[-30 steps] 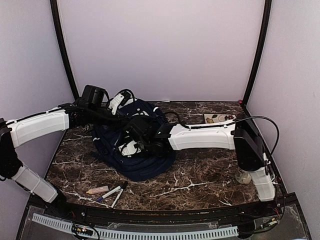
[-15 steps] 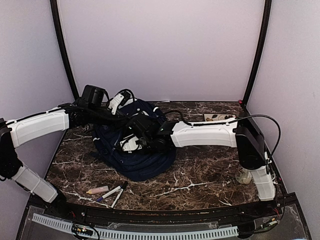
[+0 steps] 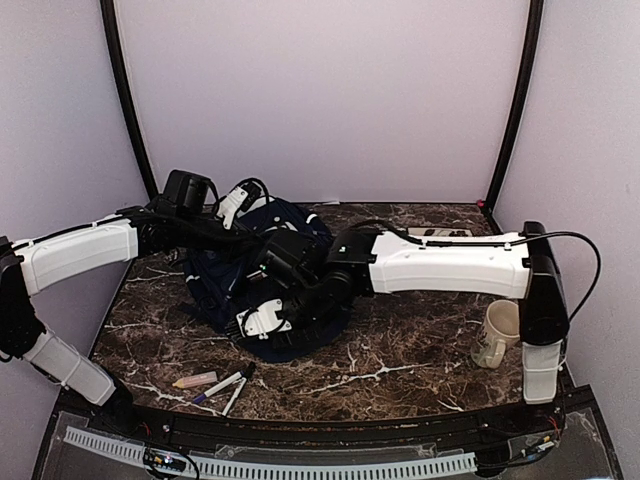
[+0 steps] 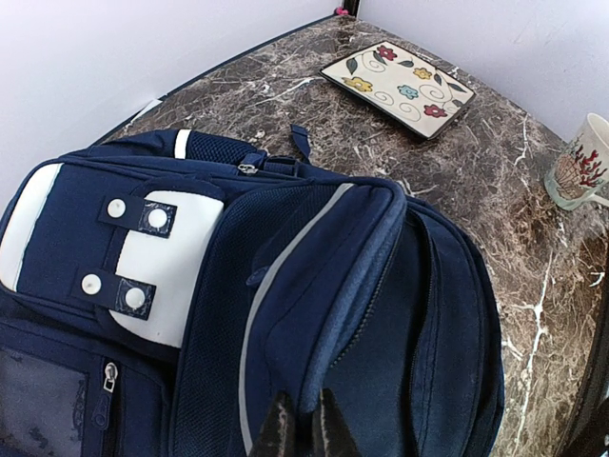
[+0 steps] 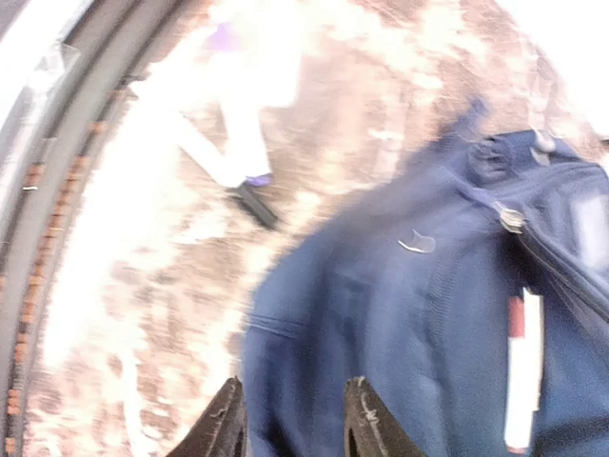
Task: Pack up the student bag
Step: Place the pencil case in the upper front pocket of the bag, then move the pencil case to the center of the board.
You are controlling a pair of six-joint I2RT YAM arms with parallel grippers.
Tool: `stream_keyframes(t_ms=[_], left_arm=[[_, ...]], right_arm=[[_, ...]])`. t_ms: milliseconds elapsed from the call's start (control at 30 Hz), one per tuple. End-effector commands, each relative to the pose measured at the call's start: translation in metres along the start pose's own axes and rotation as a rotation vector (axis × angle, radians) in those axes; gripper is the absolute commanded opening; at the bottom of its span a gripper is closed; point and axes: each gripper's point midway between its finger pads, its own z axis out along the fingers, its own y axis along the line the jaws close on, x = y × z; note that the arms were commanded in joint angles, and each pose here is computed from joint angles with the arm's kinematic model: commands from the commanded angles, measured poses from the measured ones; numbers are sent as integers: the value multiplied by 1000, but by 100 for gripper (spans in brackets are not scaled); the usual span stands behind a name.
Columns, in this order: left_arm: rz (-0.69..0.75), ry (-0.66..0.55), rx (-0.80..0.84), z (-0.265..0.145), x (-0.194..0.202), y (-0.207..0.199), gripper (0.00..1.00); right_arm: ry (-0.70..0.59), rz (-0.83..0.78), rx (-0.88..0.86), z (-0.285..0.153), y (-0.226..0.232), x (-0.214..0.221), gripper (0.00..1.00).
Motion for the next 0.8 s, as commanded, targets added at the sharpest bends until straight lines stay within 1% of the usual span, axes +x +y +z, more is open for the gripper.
stream_keyframes(t_ms=[0, 100, 367, 633, 767], left_arm=[[16, -80, -21, -12, -28, 5, 0], [18, -81, -19, -12, -28, 5, 0], [18, -87, -11, -14, -30, 3, 0], [25, -104, -10, -20, -34, 1, 0], [28, -109, -11, -22, -36, 0, 0]], right_arm=[[-36, 25, -232, 23, 52, -14, 34], [-51, -5, -289, 37, 63, -22, 33], [-77, -23, -287, 82, 71, -49, 28], [-95, -42, -262, 108, 75, -60, 28], [-105, -41, -244, 116, 72, -62, 31]])
